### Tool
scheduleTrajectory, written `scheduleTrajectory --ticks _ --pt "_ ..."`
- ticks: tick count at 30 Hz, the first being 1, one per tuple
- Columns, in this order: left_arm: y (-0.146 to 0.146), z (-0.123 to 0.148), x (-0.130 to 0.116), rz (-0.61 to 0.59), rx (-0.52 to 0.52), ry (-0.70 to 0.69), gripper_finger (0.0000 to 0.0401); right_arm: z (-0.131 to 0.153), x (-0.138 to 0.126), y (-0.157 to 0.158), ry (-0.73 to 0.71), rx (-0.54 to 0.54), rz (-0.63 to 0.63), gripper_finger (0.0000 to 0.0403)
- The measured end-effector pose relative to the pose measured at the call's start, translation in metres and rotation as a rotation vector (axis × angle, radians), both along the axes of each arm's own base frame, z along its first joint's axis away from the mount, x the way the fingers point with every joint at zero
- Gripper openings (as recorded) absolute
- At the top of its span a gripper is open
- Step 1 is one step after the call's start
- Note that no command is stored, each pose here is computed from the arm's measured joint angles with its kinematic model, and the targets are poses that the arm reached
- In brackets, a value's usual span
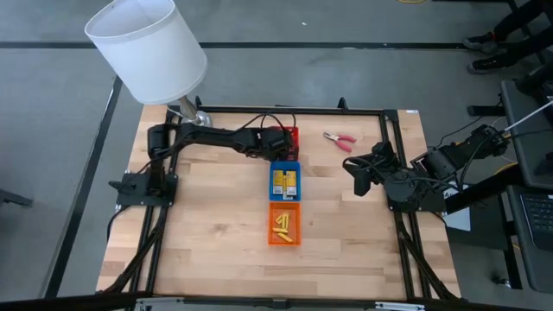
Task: Pick & Place School Supplies
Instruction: Put the pink hole puncher into the red bin
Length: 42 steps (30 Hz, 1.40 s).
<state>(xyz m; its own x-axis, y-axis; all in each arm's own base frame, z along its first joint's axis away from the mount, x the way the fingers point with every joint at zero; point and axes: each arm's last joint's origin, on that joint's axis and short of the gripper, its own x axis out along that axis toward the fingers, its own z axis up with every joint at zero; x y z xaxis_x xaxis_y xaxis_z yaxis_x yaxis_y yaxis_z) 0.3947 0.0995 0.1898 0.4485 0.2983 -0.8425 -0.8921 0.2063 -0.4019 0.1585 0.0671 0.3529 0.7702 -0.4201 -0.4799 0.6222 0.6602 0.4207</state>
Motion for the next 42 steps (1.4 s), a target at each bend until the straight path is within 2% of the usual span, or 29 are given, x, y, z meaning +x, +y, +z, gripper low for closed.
scheduleTrajectory --ticks 3,8,13,17,21,24,26,29,32,36,39,42 --pt "0.004 -0.004 -0.003 0.024 -0.002 0.031 0.0097 0.0 0.0 0.0 0.0 0.0 0.001 0.0173" --pt "0.008 -0.001 -0.001 0.031 0.029 0.002 0.0097 0.0 0.0 0.0 0.002 0.002 0.003 0.0173" --pt "0.01 0.019 0.007 -0.005 0.082 -0.058 0.0097 0.0 0.0 0.0 0.001 0.002 0.002 0.0173" --pt "0.009 0.051 0.014 -0.095 0.169 -0.108 0.0097 0.0 0.0 -0.001 -0.004 -0.026 -0.023 0.0173" --pt "-0.007 0.099 0.009 -0.324 0.382 -0.118 0.0099 -0.007 0.0 -0.007 0.06 -0.063 -0.065 0.0173" --pt "-0.034 0.135 -0.012 -0.525 0.544 -0.068 0.0102 -0.022 0.002 -0.016 0.134 -0.03 -0.089 0.0173" --pt "-0.058 0.154 -0.032 -0.657 0.621 0.016 0.0106 -0.034 0.004 -0.024 0.191 0.021 -0.095 0.0173" --pt "-0.092 0.17 -0.061 -0.833 0.677 0.108 0.0113 -0.059 0.007 -0.038 0.286 0.091 -0.067 0.0173" --pt "-0.117 0.179 -0.084 -0.975 0.696 0.153 0.012 -0.086 0.015 -0.054 0.315 0.183 0.018 0.0173" --pt "-0.13 0.171 -0.112 -0.969 0.691 0.081 0.0123 -0.113 0.024 -0.069 0.205 0.3 0.106 0.0173" --pt "-0.129 0.152 -0.138 -0.865 0.707 -0.031 0.012 -0.115 0.029 -0.072 0.081 0.333 0.121 0.0173" --pt "-0.123 0.125 -0.164 -0.764 0.763 -0.156 0.0118 -0.112 0.03 -0.068 0.052 0.319 0.139 0.0173"
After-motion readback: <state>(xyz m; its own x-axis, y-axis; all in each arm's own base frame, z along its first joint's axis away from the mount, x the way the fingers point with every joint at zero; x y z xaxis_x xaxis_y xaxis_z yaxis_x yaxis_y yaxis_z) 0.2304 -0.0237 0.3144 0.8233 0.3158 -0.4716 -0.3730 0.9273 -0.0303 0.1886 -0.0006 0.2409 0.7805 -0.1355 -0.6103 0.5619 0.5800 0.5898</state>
